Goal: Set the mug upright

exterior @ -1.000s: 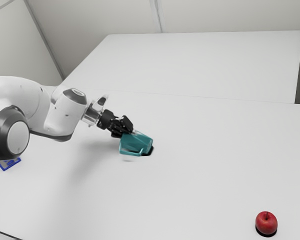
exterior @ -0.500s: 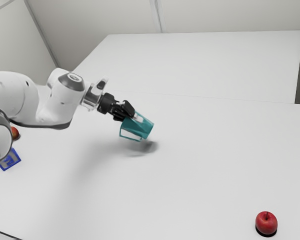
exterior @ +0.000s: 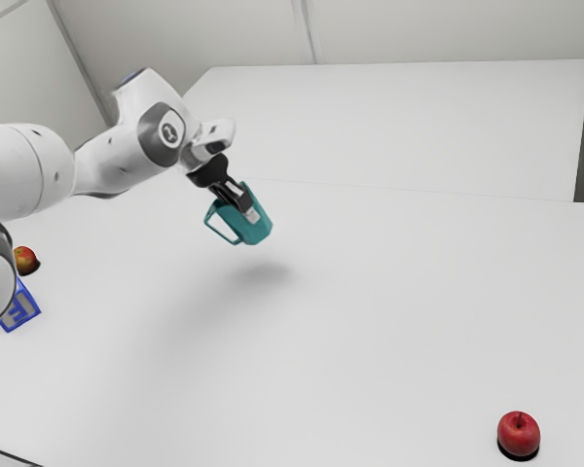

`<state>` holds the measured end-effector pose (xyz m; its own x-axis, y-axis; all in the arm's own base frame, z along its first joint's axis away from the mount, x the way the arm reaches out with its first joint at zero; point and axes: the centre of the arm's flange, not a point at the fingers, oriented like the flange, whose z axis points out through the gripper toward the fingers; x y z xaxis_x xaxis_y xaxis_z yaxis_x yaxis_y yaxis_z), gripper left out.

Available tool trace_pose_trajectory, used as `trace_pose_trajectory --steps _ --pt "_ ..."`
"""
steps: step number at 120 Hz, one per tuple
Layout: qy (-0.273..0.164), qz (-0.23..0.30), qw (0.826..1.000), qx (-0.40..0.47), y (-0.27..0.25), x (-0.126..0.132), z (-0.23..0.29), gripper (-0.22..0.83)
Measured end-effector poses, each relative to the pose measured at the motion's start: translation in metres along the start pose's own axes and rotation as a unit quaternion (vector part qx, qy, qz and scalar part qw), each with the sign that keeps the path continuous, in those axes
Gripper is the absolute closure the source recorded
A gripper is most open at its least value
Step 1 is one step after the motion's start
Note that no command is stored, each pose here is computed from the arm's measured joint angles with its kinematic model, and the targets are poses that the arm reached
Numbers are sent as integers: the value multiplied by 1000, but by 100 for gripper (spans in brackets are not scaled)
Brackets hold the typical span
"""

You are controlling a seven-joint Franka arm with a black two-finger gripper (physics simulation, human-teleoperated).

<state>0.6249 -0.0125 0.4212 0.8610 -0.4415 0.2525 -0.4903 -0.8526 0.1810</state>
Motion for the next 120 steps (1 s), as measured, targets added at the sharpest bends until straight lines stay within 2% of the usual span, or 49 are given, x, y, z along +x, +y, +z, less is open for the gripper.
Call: trace_pose_trajectory --steps 22,61,120 --pt "-43 38 997 49 1 7 12 78" --pt "-79 51 993 76 1 3 39 78" --pt "-97 72 988 99 38 -67 57 78"
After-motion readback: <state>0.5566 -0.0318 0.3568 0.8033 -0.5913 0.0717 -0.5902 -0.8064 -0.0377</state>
